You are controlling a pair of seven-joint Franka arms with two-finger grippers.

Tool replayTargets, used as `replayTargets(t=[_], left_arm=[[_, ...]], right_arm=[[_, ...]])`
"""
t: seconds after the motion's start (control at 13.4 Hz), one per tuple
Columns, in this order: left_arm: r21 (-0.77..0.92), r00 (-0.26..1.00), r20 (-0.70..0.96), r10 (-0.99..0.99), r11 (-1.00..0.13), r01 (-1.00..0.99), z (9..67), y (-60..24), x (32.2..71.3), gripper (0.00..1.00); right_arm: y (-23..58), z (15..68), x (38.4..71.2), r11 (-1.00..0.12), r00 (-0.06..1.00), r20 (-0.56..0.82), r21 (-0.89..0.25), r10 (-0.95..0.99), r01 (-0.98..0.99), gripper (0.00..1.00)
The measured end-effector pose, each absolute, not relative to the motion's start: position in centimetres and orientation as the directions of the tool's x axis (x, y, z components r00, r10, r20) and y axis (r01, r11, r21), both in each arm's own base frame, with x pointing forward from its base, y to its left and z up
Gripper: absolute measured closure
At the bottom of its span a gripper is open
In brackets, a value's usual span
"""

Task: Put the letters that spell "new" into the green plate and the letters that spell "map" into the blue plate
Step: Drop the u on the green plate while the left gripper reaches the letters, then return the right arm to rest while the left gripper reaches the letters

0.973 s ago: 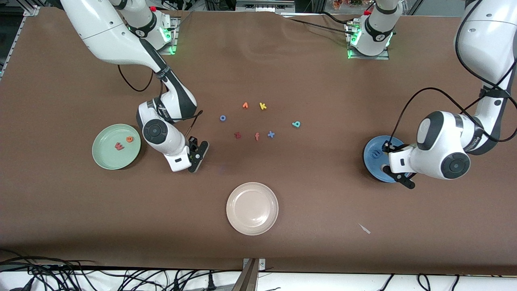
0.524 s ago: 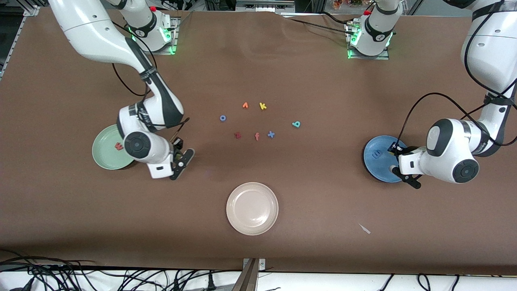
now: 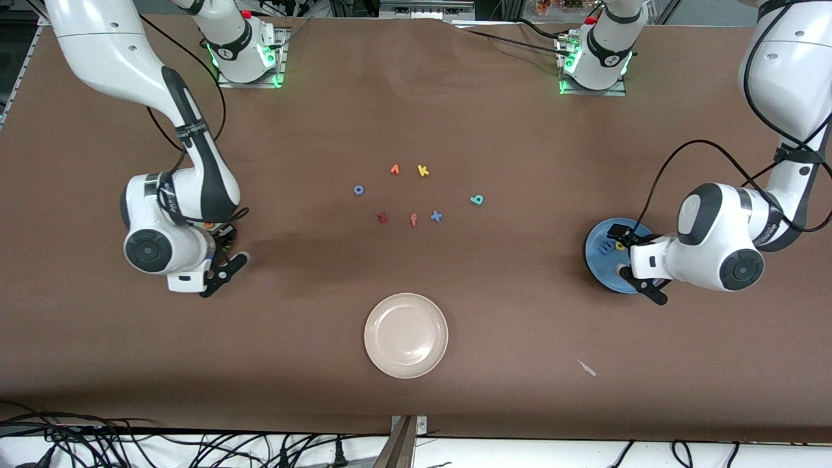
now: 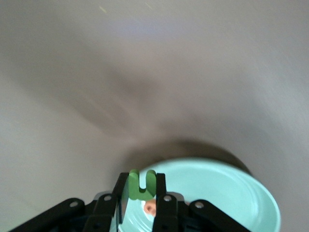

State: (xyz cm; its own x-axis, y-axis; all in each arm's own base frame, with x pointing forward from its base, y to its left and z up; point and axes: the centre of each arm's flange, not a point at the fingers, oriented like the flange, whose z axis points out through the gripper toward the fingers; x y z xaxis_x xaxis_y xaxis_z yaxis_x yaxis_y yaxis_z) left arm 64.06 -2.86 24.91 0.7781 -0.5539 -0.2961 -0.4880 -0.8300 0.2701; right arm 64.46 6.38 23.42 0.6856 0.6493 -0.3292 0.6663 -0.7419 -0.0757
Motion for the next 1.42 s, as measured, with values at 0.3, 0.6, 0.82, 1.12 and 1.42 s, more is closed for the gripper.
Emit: replayTargets(t=[0.3,0.6,0.82,1.12,1.42], left_arm=[[0.236,0.837,-0.318,-0.445,-0.892,-0.385,26.9,-9.1,63.5,0.0],[0.158,0.88,-0.361,-0.31,-0.95,-0.269,27.3,-16.3,62.1,0.0],[0.102,0.909,-0.361,-0.209,-0.978,-0.184,27.1,-20.8,60.9,0.0],[0.068,0.951,-0.307,-0.04,-0.997,-0.02,23.5,-24.5,58.2,0.0],[0.044,0.951,-0.291,0.103,-0.992,0.121,22.8,-29.6,53.1,0.0]], right_arm=[[-0.1,23.8,64.8,-0.816,0.756,-0.355,-0.034,0.549,0.577,0.74],[-0.5,24.7,64.6,-0.888,0.826,-0.361,-0.011,0.433,0.46,0.34],[2.8,25.7,64.3,-0.921,0.859,-0.356,-0.016,0.368,0.388,0.02],[6.9,25.9,64.1,-0.963,0.904,-0.344,-0.001,0.252,0.268,0.0],[11.2,28.5,62.8,-0.984,0.917,-0.371,0.034,0.151,0.176,0.0]])
